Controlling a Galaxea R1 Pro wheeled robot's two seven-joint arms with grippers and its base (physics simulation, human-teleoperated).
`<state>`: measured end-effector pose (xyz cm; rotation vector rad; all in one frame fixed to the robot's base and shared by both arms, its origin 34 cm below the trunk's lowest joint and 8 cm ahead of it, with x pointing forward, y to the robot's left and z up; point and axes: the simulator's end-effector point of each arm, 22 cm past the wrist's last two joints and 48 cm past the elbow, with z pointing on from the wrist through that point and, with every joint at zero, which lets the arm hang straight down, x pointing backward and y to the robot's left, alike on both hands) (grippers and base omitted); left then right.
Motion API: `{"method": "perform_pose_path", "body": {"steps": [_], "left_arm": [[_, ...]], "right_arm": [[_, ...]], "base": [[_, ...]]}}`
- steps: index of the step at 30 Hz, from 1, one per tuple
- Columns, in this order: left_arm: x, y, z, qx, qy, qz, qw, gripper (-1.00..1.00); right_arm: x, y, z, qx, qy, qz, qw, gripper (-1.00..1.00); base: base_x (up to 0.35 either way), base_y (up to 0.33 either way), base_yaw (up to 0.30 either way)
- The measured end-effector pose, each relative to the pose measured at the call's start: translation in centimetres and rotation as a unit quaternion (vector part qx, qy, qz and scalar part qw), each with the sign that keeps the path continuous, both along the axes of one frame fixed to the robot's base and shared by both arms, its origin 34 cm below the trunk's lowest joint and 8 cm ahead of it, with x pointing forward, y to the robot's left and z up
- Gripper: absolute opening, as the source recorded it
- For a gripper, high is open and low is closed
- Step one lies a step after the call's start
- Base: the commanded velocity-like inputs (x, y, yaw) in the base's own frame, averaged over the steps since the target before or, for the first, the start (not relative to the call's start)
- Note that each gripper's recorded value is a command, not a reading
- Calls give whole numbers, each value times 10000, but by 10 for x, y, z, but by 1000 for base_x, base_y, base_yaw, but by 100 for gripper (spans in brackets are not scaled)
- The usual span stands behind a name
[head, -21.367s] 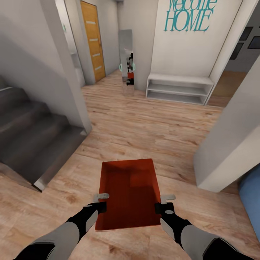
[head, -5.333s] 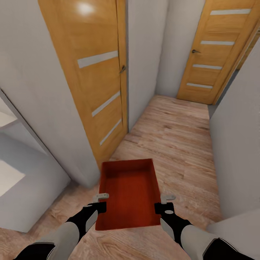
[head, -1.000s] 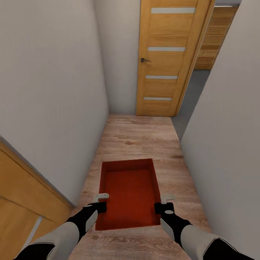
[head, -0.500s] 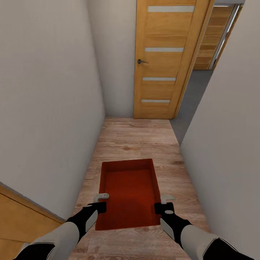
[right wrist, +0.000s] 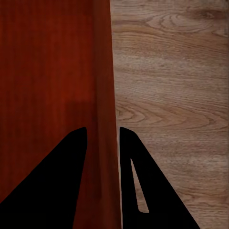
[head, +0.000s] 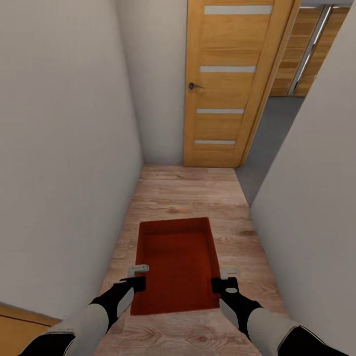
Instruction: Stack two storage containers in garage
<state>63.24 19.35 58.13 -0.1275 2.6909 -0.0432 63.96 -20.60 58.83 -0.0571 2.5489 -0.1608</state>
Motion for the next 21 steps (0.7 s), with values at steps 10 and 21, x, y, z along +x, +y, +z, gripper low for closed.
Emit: {"method": "perform_pose_path", "body": {"steps": [10, 21], "left_arm": [[0, 0, 0, 0, 1, 0, 10000, -100], [0, 0, 0, 0, 1, 0, 10000, -100]], "right_arm": [[0, 0, 0, 0, 0, 0, 10000, -100], [0, 0, 0, 0, 0, 0, 10000, -100]], "base": [[323, 0, 0], [323, 0, 0]]}}
